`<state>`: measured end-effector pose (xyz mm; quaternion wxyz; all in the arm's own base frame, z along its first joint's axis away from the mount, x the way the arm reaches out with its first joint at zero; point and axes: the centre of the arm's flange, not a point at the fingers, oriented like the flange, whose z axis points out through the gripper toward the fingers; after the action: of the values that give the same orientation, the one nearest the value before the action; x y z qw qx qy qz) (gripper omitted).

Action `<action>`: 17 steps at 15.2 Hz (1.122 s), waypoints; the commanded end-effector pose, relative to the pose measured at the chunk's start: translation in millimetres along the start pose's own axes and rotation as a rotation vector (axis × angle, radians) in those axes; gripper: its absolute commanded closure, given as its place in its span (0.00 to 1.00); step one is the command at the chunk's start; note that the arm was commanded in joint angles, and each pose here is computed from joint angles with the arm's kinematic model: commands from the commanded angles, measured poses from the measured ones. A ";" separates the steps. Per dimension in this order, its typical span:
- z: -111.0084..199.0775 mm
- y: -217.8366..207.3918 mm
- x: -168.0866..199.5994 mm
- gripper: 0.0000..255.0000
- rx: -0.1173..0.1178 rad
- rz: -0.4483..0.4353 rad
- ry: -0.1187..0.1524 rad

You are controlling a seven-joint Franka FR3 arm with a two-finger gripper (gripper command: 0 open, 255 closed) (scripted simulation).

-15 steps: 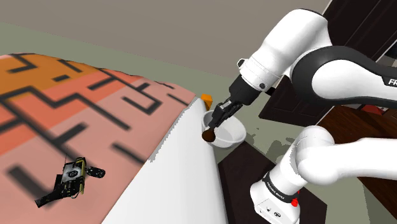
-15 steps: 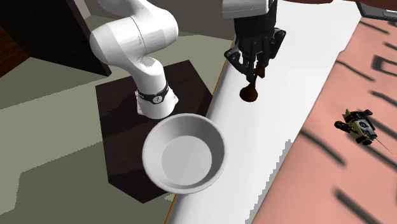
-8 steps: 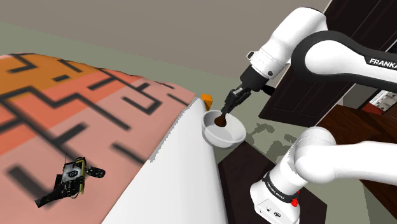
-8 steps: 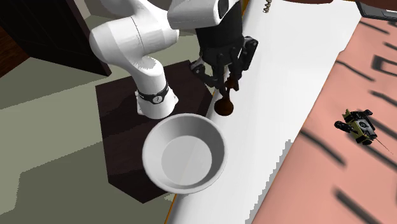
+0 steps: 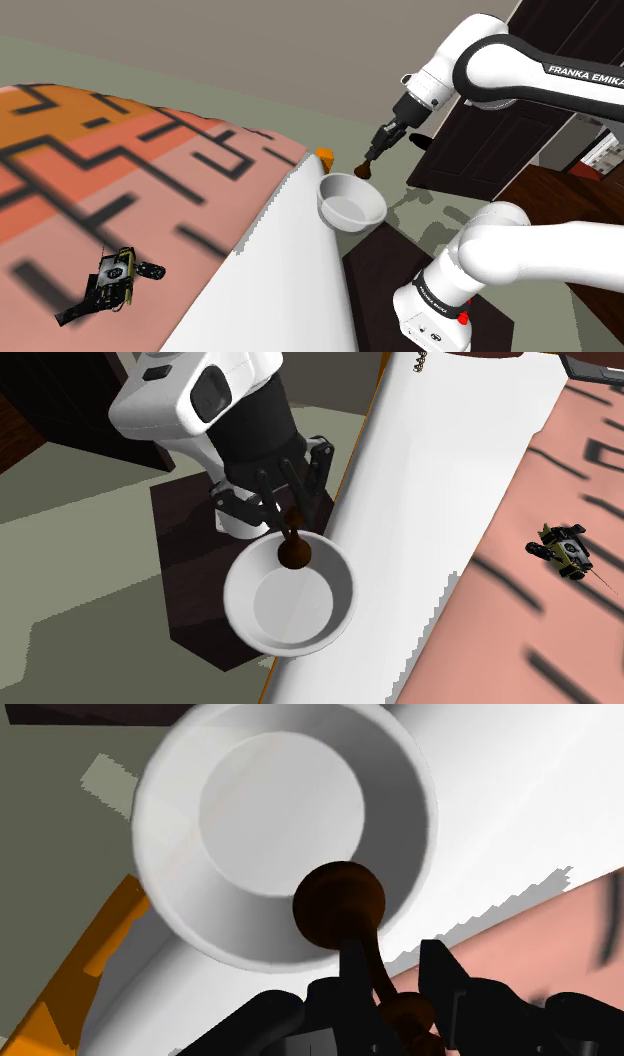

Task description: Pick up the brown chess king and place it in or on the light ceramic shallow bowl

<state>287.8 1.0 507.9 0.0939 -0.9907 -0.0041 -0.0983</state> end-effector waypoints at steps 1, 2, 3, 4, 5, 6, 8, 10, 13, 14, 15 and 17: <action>2.4 14.4 -0.4 1.00 0.000 -0.002 0.000; 7.5 15.4 -1.5 1.00 0.000 -0.002 0.000; 12.6 16.3 -2.5 1.00 0.000 -0.002 0.000; 17.6 17.3 -3.5 1.00 0.000 -0.002 0.000; 22.7 18.3 -4.6 1.00 0.000 -0.002 0.000; 27.8 19.3 -5.6 1.00 0.000 -0.002 0.000; 38.0 21.2 -7.7 1.00 0.000 -0.002 0.000; 48.2 23.2 -9.7 1.00 0.000 -0.002 0.000; 63.4 26.1 -12.8 1.00 0.000 -0.002 0.000; 68.5 27.1 -13.9 1.00 0.000 -0.002 0.000; 73.6 28.1 -14.9 1.00 0.000 -0.002 0.000; 83.4 30.0 -16.9 1.00 0.000 -0.002 0.000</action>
<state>288.7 -12.1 424.5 0.0936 -0.9908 -0.0048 -0.0981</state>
